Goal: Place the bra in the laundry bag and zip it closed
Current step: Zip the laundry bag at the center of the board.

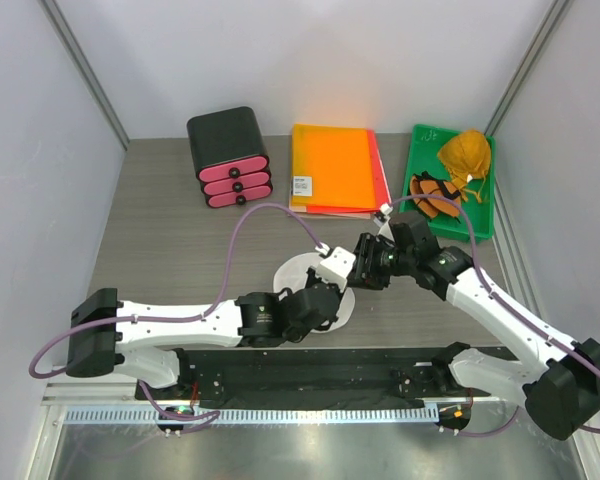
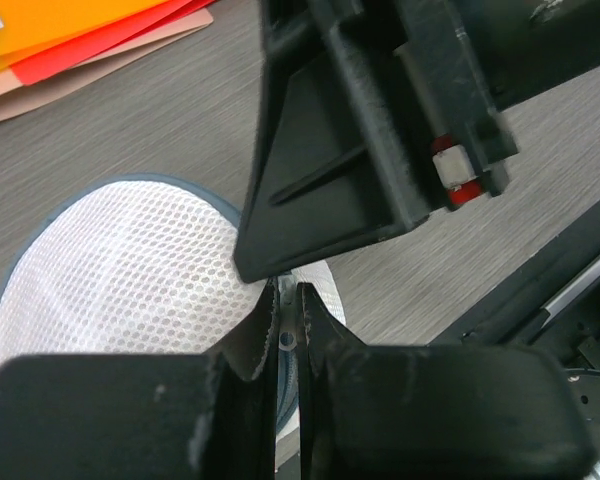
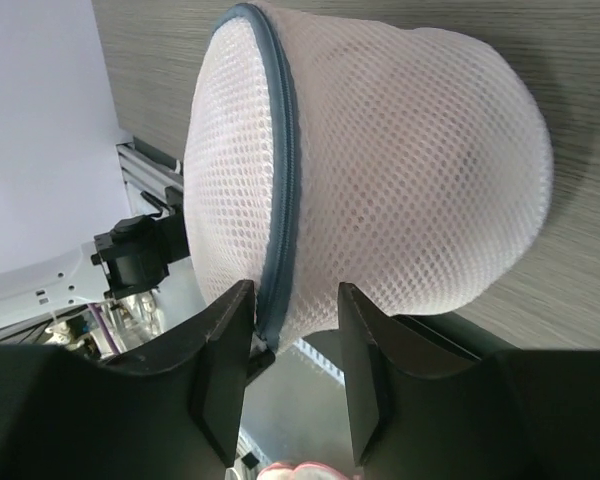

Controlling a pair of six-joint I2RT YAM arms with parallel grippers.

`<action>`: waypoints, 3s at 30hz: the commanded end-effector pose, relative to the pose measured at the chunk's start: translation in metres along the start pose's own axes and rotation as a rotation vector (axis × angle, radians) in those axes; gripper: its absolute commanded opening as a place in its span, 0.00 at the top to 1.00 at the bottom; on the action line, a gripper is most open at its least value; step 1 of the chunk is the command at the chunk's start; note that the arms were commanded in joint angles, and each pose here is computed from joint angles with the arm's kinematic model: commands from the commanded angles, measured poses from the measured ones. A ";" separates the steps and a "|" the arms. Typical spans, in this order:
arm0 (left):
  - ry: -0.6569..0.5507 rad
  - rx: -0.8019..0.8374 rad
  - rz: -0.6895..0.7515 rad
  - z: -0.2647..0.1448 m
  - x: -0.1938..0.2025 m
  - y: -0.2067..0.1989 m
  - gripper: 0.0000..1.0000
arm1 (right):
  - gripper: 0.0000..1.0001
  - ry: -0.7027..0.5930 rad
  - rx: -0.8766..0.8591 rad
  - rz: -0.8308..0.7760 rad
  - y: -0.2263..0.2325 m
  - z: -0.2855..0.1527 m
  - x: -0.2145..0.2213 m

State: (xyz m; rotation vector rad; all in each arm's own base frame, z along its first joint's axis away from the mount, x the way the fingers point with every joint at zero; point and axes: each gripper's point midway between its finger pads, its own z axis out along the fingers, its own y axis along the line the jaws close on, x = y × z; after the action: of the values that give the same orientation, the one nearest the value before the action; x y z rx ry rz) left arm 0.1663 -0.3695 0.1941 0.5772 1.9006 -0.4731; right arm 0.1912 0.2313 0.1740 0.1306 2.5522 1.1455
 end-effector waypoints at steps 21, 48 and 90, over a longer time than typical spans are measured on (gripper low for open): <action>-0.021 0.061 -0.036 -0.015 -0.004 -0.004 1.00 | 0.99 -0.078 -0.098 0.090 0.024 0.028 -0.032; -0.075 0.075 -0.096 -0.031 -0.006 0.003 1.00 | 0.38 0.038 -0.002 -0.200 0.020 0.032 -0.078; 0.032 -0.178 -0.072 -0.059 0.050 0.089 1.00 | 0.99 0.070 -0.279 0.084 0.003 0.009 -0.061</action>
State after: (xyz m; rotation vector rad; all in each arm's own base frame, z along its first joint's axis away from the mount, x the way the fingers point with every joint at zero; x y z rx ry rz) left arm 0.1528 -0.2906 0.1723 0.4639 1.9569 -0.4622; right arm 0.2301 0.2294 0.1607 0.2717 2.5742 1.5099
